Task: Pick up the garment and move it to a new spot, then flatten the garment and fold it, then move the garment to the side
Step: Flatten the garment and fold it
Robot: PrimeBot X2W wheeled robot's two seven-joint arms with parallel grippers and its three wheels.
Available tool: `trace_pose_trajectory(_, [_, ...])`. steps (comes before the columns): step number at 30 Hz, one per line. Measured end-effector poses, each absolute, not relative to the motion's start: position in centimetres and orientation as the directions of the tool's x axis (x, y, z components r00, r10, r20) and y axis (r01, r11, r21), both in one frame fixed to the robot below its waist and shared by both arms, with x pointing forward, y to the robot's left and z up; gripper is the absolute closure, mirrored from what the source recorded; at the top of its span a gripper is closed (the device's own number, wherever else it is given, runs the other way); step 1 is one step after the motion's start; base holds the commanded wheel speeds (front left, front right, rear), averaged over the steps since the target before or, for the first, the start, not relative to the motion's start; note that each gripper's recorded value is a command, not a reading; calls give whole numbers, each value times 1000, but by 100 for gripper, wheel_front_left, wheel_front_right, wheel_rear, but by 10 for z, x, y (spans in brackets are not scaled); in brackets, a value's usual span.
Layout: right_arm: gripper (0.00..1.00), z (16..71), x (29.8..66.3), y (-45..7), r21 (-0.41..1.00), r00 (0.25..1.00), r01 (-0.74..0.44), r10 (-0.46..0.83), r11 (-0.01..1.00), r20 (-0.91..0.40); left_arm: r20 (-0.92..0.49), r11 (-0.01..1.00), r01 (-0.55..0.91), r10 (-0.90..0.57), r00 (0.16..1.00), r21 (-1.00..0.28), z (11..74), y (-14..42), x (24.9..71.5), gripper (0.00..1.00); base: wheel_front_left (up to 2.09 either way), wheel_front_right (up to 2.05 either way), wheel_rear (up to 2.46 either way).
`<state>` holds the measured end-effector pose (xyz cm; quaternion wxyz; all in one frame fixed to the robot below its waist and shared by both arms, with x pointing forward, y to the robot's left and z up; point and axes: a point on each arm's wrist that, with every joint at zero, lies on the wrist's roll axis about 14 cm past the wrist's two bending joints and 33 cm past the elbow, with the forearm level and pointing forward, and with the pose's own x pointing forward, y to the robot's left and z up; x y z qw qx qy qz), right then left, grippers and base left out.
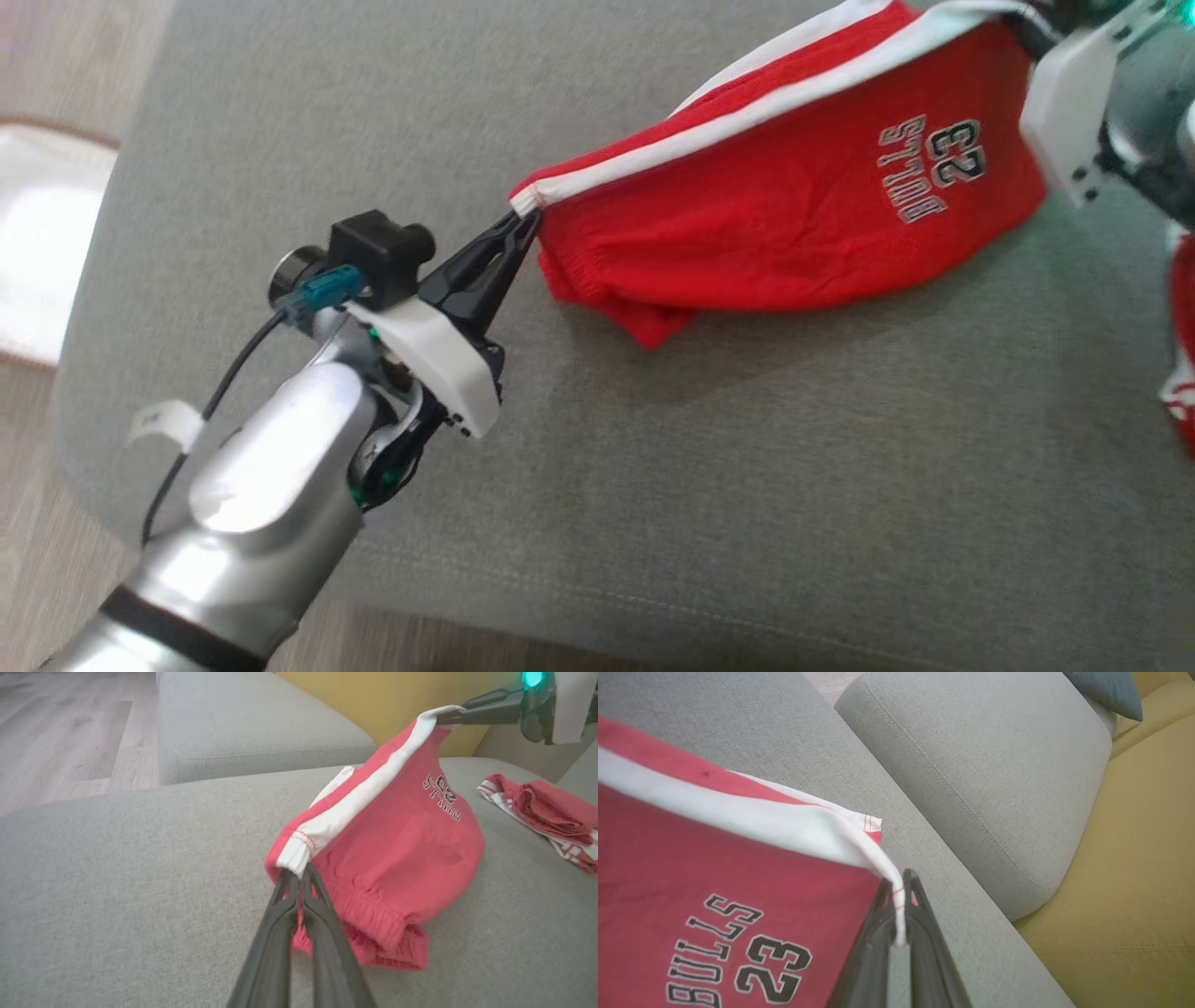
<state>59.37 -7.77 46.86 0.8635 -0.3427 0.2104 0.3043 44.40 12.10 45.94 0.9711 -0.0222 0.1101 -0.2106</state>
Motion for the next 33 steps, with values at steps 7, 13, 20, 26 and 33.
trace_pose_trajectory(7, [100,439,612,-58,-463,694,-708,403,534,-597,-249,919,382,-395,884,-99,437,127,452,100,0,0,0])
trace_pose_trajectory(13, [100,437,634,-54,-474,712,-691,405,546,-573,-252,924,369,-381,890,-94,430,131,466,100,0,0,0])
trace_pose_trajectory(20, [0,431,644,-53,-472,729,-676,419,565,-542,-276,935,344,-355,893,-89,418,137,469,0,0,0,0])
trace_pose_trajectory(26, [0,448,645,-60,-445,768,-630,425,637,-479,-285,938,339,-344,895,-66,417,141,468,0,0,0,0])
trace_pose_trajectory(33, [0,465,634,-81,-373,821,-553,411,745,-397,-259,946,322,-320,911,-33,429,148,471,0,0,0,0])
